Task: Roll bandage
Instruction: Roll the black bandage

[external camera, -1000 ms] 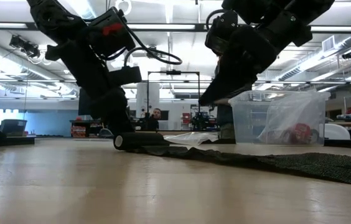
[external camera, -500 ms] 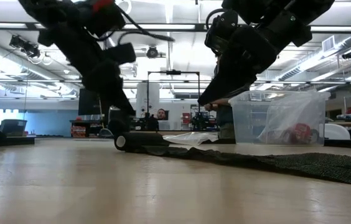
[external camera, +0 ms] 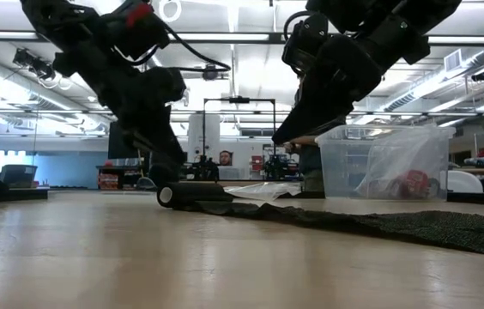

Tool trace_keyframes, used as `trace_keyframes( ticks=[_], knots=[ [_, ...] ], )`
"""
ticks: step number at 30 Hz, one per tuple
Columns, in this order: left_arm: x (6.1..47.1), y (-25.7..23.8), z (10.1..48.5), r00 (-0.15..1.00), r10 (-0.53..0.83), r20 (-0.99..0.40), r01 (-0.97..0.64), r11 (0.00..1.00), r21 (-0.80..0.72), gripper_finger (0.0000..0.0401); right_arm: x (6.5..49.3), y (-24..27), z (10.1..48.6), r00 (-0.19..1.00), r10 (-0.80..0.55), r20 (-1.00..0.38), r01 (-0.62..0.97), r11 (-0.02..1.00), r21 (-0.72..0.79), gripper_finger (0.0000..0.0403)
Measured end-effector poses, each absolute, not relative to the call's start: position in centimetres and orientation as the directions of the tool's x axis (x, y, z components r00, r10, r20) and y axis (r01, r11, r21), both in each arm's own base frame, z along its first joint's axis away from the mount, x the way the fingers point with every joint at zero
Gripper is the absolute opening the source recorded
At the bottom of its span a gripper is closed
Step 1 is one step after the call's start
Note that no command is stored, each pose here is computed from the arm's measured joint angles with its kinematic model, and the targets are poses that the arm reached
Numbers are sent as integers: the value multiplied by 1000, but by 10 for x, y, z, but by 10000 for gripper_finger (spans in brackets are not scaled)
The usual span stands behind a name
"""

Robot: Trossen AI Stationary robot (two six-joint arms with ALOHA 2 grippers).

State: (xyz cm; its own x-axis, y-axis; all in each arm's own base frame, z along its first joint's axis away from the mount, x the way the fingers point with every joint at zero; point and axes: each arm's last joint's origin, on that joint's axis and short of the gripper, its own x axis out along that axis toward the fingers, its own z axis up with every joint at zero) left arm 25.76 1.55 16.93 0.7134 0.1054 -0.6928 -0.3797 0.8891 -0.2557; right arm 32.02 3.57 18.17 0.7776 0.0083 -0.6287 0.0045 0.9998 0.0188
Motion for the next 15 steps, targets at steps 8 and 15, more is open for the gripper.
trace_keyframes(
  ticks=[8, 15],
  knots=[
    [257, 20, 169, 716, -13, -698, -384, 828, -409, 116, 320, 36, 182, 778, 9, -629, 5, 1000, 20, 18],
    [261, 21, 154, 669, 4, -743, -421, 826, -375, 193, 320, 36, 182, 778, 9, -629, 5, 1000, 20, 19]
  ],
)
